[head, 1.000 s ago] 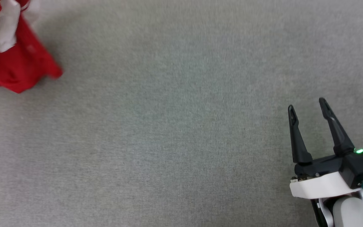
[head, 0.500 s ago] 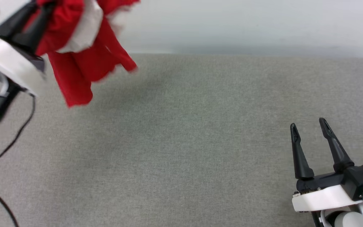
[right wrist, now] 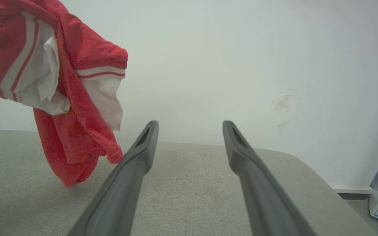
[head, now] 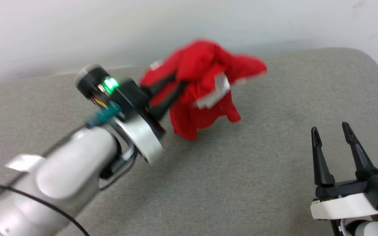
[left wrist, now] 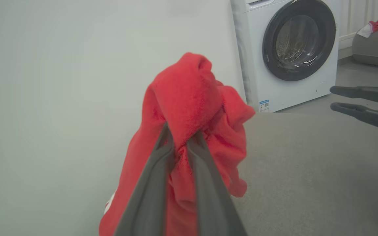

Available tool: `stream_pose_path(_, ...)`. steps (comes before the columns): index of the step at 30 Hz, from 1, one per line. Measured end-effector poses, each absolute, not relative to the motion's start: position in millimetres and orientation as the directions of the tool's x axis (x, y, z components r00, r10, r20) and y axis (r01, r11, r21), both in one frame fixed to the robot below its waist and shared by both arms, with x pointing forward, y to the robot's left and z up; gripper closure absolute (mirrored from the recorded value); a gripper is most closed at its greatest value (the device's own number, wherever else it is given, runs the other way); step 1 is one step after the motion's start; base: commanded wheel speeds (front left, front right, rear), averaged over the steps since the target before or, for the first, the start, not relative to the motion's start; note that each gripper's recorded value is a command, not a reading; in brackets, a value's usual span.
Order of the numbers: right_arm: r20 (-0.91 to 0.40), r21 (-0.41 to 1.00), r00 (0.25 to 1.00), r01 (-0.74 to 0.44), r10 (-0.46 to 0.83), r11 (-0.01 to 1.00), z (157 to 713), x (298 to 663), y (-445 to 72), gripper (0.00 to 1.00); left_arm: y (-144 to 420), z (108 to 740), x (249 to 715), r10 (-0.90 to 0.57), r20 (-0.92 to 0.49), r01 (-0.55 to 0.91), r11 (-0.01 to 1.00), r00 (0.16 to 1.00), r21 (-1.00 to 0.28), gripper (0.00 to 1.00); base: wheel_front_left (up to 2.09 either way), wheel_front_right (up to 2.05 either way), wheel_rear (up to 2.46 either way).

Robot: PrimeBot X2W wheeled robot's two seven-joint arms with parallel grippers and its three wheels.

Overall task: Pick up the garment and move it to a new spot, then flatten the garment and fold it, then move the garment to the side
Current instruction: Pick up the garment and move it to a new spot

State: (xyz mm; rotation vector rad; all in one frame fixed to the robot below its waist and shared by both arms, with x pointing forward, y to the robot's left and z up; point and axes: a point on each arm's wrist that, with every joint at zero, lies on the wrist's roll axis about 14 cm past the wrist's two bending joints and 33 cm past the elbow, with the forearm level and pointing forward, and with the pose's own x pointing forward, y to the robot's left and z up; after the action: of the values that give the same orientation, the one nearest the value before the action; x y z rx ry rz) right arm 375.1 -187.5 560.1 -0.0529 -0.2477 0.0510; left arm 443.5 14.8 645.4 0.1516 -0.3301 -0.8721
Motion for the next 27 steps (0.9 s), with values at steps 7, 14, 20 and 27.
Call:
stream_pose_path(7, 0.216, -0.067, 0.976, 0.017, -0.002, 0.998, 552, 369, -208, 0.00, -29, 525, 401, -0.888, -0.055, 0.876, 0.438, 0.456, 0.201, 0.90, 0.00, 0.00, 0.00)
stream_pose_path(14, 0.196, -0.070, 0.981, 0.026, -0.012, 0.997, 545, 371, -211, 0.00, -44, 474, 361, -0.916, -0.169, 0.929, 0.346, 0.365, 0.131, 0.00, 0.00, 0.00, 0.00)
stream_pose_path(20, 0.214, -0.063, 0.976, -0.009, 0.022, 0.998, 551, 373, -199, 0.00, -31, 501, 368, -0.888, -0.088, 0.890, 0.439, 0.451, 0.126, 0.00, 0.00, 0.00, 0.00)
stream_pose_path(27, 0.234, -0.061, 0.969, -0.066, 0.079, 0.996, 557, 372, -180, 0.00, 31, 553, 393, -0.719, 0.077, 0.712, 0.694, 0.690, 0.105, 0.00, 0.00, 0.00, 0.00)
